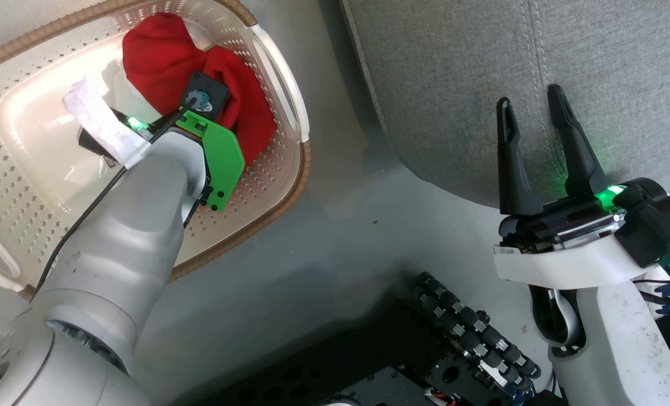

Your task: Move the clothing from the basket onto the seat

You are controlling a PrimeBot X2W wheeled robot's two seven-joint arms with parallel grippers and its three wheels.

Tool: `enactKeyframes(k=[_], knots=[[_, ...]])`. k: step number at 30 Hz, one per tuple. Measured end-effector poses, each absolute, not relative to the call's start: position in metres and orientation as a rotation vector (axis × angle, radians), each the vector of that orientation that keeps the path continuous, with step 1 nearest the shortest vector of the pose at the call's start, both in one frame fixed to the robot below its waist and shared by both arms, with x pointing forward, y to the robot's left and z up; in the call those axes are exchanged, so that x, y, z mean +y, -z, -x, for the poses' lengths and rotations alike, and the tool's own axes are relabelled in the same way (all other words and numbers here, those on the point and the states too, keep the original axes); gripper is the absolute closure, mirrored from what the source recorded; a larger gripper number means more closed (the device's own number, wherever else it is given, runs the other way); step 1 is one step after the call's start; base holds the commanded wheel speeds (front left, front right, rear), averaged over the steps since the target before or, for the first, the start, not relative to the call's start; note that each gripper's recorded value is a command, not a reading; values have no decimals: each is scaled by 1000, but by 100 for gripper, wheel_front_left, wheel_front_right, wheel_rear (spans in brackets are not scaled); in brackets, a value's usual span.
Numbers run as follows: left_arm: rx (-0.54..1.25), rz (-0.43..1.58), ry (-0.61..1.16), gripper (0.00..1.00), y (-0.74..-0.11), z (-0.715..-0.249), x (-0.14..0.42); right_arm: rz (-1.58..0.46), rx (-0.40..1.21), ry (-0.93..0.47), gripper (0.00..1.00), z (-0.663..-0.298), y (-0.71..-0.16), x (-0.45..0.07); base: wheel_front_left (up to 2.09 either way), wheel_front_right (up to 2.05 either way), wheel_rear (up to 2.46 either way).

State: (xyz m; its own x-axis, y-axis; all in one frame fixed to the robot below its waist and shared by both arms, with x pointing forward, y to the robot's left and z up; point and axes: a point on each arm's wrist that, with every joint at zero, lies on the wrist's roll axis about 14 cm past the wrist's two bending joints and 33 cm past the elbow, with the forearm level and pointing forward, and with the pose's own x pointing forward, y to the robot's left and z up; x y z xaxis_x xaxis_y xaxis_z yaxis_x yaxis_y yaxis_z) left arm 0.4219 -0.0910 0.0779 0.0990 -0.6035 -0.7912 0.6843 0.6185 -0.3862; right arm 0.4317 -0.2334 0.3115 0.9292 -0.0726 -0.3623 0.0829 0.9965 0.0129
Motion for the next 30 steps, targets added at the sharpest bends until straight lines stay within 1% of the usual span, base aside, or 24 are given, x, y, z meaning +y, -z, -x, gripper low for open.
enactKeyframes(k=[1, 2, 12, 20, 30], knots=[[1134, -87, 955, 56, -77, -421, -90, -29, 370, 80, 0, -431, -312, -233, 0, 0, 0], [1141, -86, 953, 100, -77, -420, -89, -29, 371, 81, 0, -431, -312, -233, 0, 0, 0], [1140, -73, 927, 100, -77, -425, -78, -27, 368, 73, 0, -433, -311, -233, 0, 0, 0], [1102, -41, 888, 100, -90, -433, -69, -3, 325, 29, 0, -453, -319, -234, 0, 0, 0], [1012, 18, 827, 100, -133, -426, -54, 40, 281, -4, 0, -457, -343, -240, 0, 0, 0]])
